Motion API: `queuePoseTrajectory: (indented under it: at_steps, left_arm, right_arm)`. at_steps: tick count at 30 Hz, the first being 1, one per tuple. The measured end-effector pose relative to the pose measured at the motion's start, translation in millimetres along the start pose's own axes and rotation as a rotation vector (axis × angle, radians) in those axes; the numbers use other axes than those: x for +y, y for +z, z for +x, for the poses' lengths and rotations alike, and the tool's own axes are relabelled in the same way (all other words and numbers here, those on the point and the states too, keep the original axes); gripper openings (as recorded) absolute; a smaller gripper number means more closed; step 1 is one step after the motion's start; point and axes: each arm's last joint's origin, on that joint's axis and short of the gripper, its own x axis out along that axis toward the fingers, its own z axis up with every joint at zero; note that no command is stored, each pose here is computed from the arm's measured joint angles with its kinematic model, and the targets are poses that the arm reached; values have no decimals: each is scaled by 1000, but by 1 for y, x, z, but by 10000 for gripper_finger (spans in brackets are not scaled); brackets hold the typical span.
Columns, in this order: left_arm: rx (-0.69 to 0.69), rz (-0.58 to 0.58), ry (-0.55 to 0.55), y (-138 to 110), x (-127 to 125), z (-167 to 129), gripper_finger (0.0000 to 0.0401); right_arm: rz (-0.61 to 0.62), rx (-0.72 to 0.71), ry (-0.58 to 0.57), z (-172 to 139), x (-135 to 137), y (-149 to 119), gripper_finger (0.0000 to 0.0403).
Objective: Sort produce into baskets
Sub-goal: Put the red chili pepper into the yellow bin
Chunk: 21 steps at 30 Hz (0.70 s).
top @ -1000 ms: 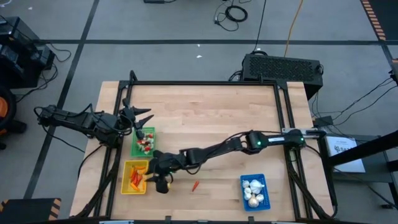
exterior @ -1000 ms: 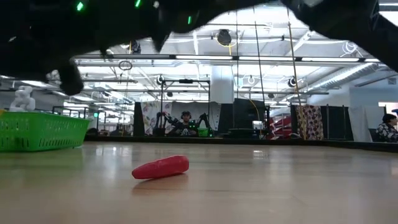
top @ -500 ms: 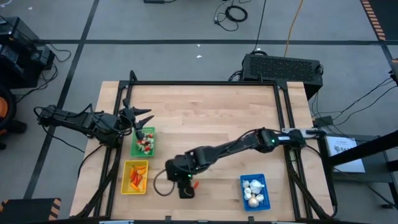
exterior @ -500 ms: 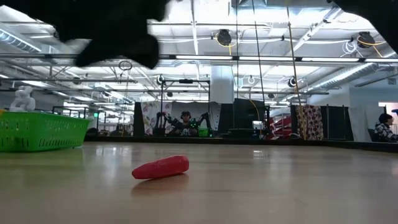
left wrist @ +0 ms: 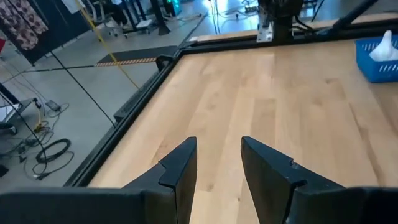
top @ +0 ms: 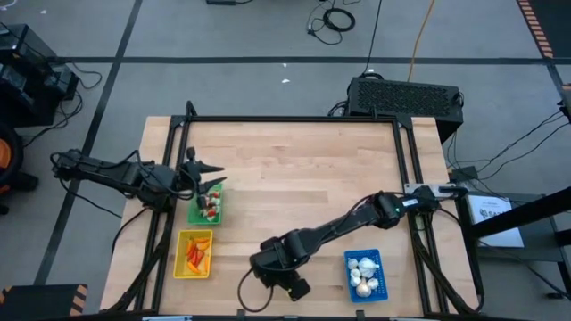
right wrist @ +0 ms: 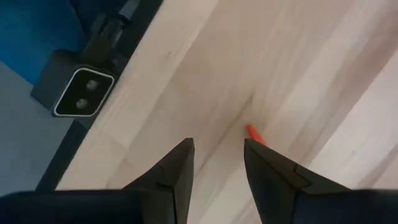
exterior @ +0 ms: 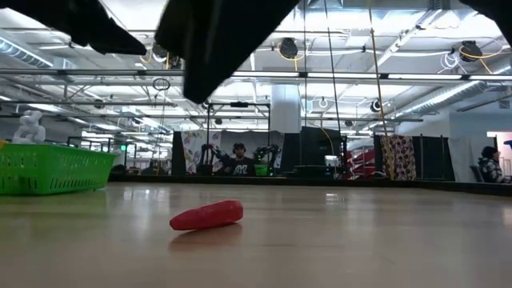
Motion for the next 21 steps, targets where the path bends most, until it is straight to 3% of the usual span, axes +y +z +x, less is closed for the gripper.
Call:
queuePoseTrajectory:
  at_steps: [7,21]
  left_arm:
    - [11,8,-3,0,-3,5,135]
    - [4,27,-21,2,-6,10,135]
  right_arm:
    - [-36,47,-149,19,-6,-3,132]
    - [-7,77,-152,29,-13,-6,132]
